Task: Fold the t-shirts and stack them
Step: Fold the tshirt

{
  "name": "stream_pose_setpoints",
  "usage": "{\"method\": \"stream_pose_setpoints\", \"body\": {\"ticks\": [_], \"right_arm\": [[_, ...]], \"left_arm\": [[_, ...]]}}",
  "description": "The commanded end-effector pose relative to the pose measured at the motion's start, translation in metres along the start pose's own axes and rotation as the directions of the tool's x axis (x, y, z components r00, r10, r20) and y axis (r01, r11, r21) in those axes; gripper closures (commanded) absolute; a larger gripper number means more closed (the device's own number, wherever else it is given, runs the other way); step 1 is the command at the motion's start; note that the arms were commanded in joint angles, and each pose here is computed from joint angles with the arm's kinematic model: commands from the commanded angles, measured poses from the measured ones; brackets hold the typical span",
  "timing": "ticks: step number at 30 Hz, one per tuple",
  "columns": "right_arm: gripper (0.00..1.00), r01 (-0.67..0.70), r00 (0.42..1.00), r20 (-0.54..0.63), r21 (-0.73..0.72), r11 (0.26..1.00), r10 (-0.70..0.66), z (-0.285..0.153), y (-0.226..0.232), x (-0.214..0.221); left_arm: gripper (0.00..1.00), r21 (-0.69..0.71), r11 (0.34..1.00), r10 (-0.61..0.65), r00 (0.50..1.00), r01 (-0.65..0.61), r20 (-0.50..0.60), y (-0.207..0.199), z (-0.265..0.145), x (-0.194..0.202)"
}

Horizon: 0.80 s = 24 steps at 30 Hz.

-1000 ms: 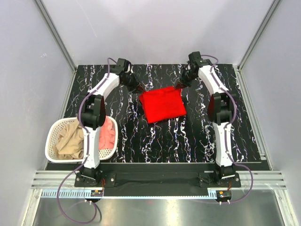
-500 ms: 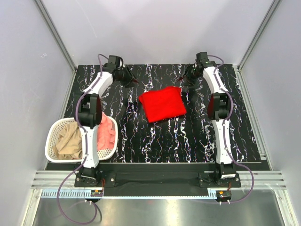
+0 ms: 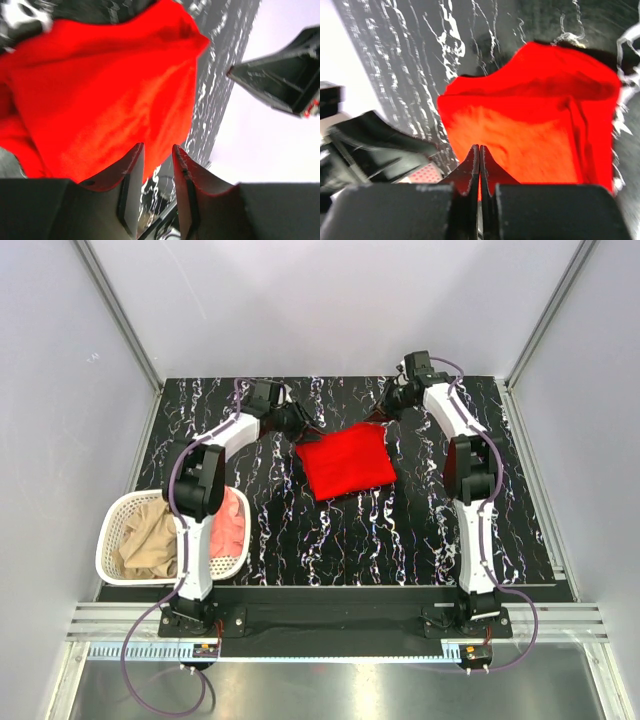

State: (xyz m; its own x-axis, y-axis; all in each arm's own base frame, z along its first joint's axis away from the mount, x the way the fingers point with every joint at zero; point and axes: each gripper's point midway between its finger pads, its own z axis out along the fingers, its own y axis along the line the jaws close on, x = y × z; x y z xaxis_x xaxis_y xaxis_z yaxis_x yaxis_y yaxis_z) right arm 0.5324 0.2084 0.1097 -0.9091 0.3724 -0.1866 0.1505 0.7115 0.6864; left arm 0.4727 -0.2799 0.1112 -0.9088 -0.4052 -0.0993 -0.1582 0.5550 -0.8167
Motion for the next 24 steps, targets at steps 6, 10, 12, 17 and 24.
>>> {"method": "stream_pose_setpoints", "body": {"ticks": [6,10,12,17,24], "right_arm": [[1.00,-0.083,0.997,-0.015,-0.260,0.962,0.081,0.053,0.006,-0.021],[1.00,-0.113,0.993,-0.015,-0.318,0.941,0.115,0.088,-0.011,-0.030],[1.00,-0.126,0.991,-0.013,-0.333,0.935,0.129,0.096,-0.013,-0.035],[1.00,-0.139,0.988,0.013,-0.372,0.918,0.155,0.115,-0.025,-0.047],[0.86,-0.086,0.990,0.070,-0.359,0.929,0.119,0.087,-0.014,-0.075]], "left_arm": [[0.67,0.056,0.998,-0.044,0.997,0.040,0.061,0.007,0.016,-0.028],[0.67,0.063,0.997,-0.043,0.996,0.038,0.074,0.008,0.021,-0.037],[0.67,0.049,0.998,-0.049,0.996,0.046,0.074,0.012,0.024,-0.040],[0.67,0.027,0.999,-0.044,0.996,0.042,0.081,0.016,0.019,-0.044],[0.67,-0.026,0.996,0.087,0.992,-0.085,0.086,0.000,-0.019,-0.030]]}}
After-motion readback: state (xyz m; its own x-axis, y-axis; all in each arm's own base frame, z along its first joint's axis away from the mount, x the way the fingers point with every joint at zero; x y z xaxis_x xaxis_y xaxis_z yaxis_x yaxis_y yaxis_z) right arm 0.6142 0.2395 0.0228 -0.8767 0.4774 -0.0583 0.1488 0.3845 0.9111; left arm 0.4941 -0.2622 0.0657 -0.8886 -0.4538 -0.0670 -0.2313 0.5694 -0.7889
